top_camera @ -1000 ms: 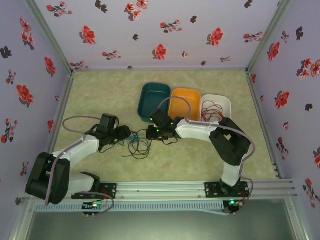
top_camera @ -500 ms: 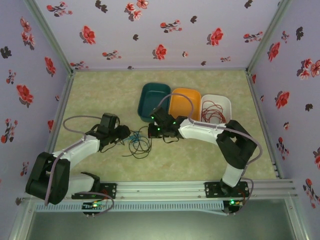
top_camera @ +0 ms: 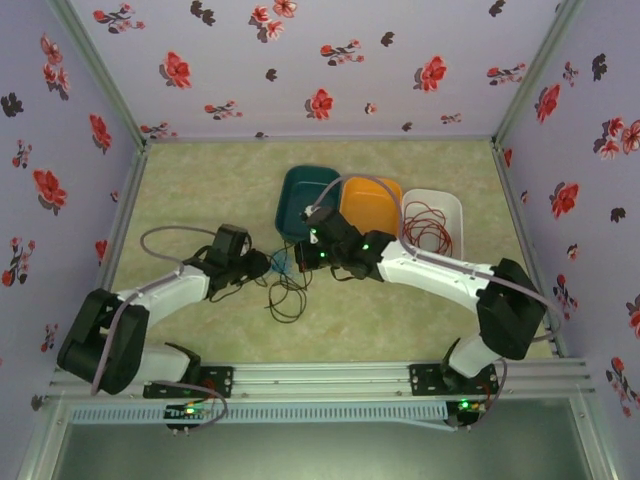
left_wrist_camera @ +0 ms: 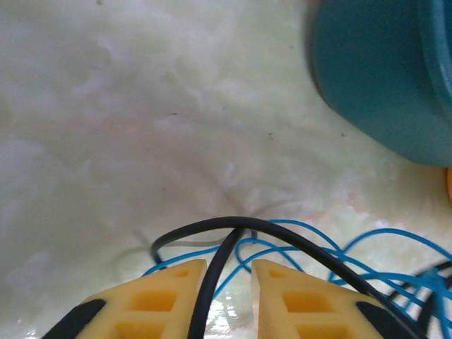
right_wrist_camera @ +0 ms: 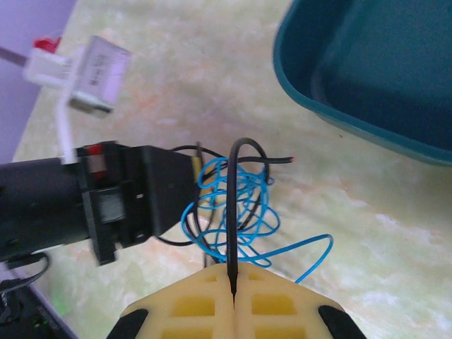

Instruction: Untangle the cables

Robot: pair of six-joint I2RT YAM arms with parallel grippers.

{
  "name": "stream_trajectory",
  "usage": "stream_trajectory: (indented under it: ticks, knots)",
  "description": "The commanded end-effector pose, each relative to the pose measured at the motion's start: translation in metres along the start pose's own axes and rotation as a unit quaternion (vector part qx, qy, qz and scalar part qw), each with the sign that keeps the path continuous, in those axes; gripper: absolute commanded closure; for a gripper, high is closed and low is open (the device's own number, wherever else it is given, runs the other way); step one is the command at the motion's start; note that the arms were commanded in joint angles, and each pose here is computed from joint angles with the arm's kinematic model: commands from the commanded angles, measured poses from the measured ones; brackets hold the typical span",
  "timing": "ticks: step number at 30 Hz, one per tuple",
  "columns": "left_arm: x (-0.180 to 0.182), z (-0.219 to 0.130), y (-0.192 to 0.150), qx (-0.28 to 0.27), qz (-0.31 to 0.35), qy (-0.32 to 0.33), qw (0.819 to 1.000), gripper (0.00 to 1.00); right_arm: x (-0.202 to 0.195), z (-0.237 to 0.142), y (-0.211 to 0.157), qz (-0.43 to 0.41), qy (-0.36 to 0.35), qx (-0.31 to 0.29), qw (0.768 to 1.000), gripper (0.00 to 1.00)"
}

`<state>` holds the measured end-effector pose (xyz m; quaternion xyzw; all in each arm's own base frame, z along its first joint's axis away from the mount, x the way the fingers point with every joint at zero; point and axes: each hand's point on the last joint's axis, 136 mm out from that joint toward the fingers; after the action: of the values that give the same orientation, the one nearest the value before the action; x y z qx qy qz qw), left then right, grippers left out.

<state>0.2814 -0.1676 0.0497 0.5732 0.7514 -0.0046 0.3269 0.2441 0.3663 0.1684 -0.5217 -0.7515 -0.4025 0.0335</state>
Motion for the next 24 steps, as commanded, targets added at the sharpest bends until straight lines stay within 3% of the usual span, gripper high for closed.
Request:
stream_trajectory:
  ticks: [1,9,24]
  knots:
    - [-0.01,0.002,0.007,-0.007,0.0,-0.009,1.0,0.77,0.026,-0.029,0.022,-0.044,0.033,-0.044,0.997,1.0]
    - [-0.01,0.003,0.006,-0.005,0.0,-0.009,1.0,0.8,0.045,-0.073,0.039,-0.088,0.054,-0.096,0.99,1.0]
    - [0.011,-0.015,-0.002,-0.015,0.007,0.029,0.999,0.83,0.023,-0.12,0.045,-0.114,-0.004,-0.134,0.984,1.0]
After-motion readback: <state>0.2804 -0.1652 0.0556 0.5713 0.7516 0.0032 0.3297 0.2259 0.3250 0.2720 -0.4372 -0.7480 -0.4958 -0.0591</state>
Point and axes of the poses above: each hand's point on the last joint's axis, 136 mm out from that joint toward the fingers, its own z axis out along the fingers, its own x axis along the line the jaws close on, y = z × x
